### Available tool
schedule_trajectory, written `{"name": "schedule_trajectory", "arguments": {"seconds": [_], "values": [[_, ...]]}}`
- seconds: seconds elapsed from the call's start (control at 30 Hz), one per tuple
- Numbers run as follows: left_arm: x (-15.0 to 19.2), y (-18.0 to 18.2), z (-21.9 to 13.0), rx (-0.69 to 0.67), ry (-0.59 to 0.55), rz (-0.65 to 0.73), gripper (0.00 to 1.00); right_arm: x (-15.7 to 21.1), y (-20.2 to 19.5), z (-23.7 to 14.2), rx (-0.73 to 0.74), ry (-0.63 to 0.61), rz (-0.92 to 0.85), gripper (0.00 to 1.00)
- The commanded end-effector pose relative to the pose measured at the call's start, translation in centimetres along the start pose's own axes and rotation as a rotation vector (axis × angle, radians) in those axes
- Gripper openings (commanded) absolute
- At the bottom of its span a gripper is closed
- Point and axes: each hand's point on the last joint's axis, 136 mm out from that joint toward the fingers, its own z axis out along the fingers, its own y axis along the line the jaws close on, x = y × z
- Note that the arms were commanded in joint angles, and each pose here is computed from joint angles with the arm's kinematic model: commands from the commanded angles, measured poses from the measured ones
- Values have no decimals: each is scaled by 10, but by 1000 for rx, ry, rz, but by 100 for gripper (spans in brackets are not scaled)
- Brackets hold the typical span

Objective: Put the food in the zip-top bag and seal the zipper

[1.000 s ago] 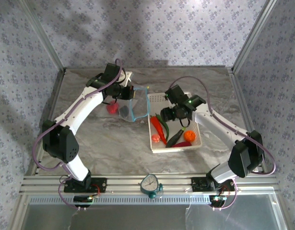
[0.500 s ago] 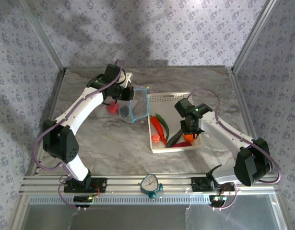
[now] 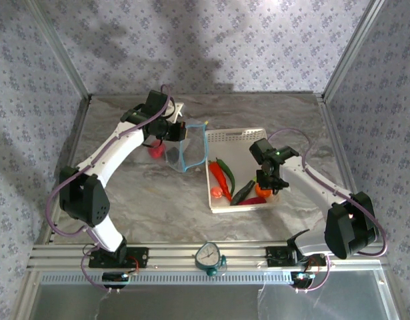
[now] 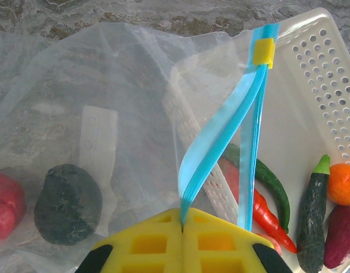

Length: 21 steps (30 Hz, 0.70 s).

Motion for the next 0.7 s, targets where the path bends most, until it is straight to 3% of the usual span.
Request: {"name": "schedule_trajectory", "arguments": {"seconds": [0.0,0.67], "values": [[-7,-4,-8,25,-29,15,2,1,2,0,-28,-2,6,24],[-10,-5,-9,22,-35,19,2,1,9,19,-86,35,17,19]]}}
